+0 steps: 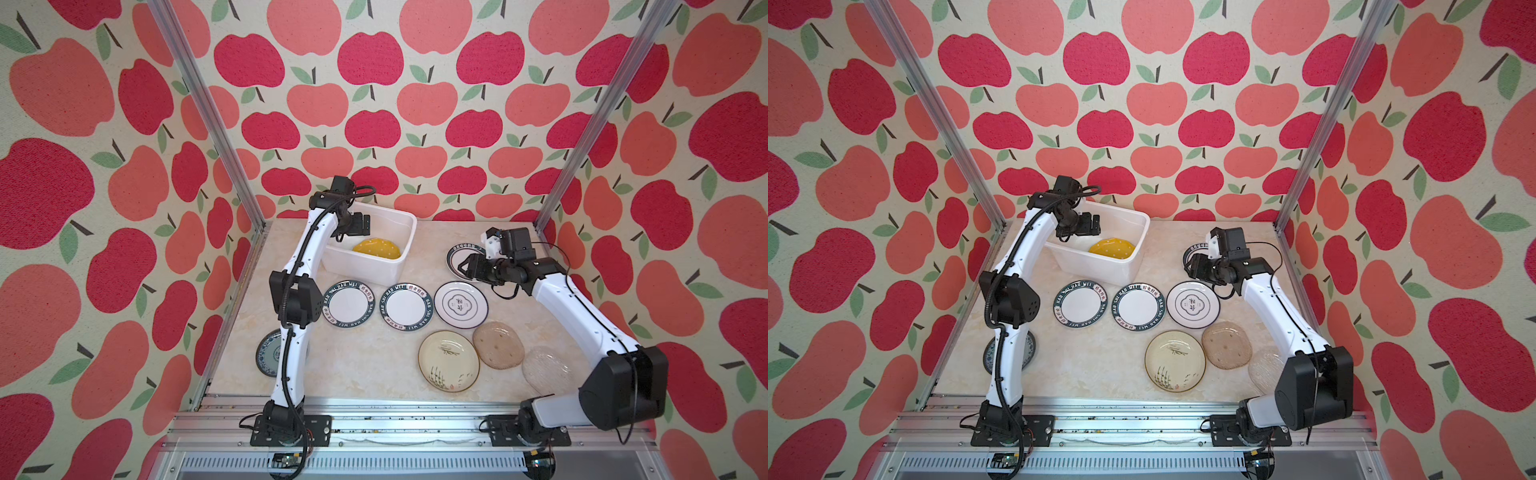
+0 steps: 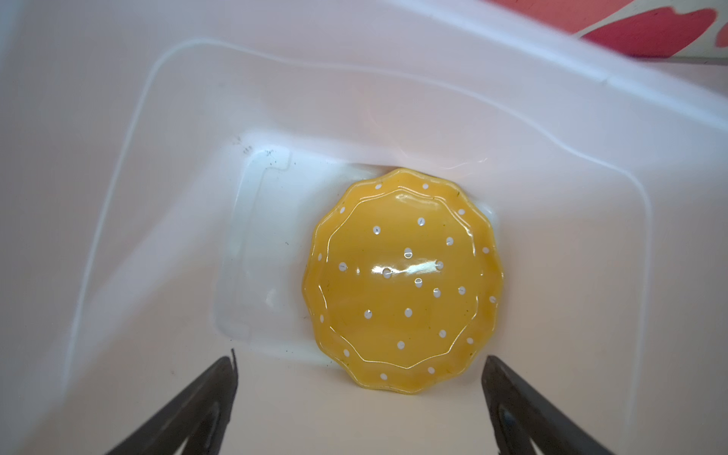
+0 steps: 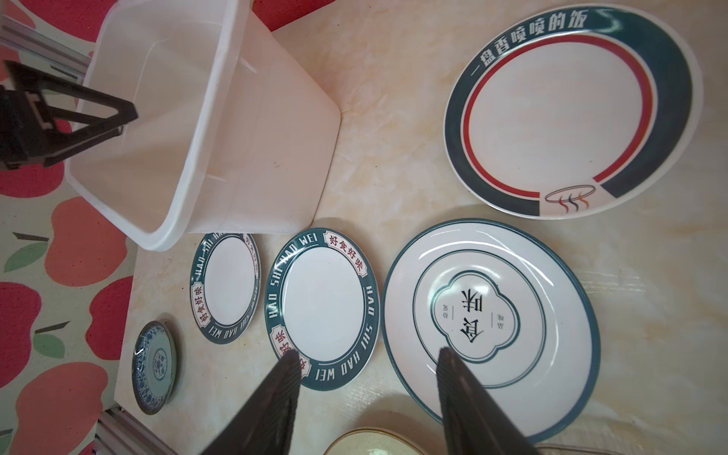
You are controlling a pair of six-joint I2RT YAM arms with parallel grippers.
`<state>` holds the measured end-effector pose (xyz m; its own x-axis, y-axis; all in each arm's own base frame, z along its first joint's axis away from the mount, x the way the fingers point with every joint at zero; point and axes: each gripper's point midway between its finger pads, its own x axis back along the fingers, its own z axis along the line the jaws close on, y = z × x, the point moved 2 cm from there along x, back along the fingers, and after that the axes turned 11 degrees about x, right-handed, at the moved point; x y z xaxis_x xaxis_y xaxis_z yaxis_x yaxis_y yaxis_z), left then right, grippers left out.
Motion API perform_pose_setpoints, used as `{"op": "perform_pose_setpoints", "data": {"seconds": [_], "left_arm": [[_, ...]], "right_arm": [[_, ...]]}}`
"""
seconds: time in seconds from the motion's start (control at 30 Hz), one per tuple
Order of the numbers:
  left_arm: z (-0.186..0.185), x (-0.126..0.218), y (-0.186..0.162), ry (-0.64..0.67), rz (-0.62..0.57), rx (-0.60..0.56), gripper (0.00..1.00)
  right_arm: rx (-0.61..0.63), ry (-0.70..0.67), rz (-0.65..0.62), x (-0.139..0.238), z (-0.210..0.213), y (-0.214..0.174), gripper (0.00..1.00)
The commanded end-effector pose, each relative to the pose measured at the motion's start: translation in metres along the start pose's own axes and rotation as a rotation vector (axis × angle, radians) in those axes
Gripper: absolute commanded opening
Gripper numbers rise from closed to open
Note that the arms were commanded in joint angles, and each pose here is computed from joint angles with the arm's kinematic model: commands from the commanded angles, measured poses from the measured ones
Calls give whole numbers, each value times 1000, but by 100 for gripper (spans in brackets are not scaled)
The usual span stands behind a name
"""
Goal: Place the plates into the plastic bin on the countertop
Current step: 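Raise the left gripper from the bin while the right gripper grips the red-ringed plate's rim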
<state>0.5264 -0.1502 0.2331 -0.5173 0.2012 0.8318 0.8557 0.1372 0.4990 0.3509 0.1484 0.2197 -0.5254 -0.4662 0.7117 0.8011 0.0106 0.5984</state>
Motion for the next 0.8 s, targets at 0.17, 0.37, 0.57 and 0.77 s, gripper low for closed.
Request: {"op": "perform_pose_setpoints", "data": {"seconds": [0.17,0.37,0.57,0.77], "left_arm": [[-54,94,1,-188,-147,-111,99],[-104,122,-26,-374,-273,-214,99],[-135,131,-52,-520,-245,-253,99],[-164,135,-77,-588,-247,-442,99]], "right_arm": [[-216,-92,11,12,-60,-15,59],[-482,-60,-87,6,-113,-21,59],[-605,2,-132,-12,-150,-28,59],[-646,77,-103,-46,-175,-32,58]]}}
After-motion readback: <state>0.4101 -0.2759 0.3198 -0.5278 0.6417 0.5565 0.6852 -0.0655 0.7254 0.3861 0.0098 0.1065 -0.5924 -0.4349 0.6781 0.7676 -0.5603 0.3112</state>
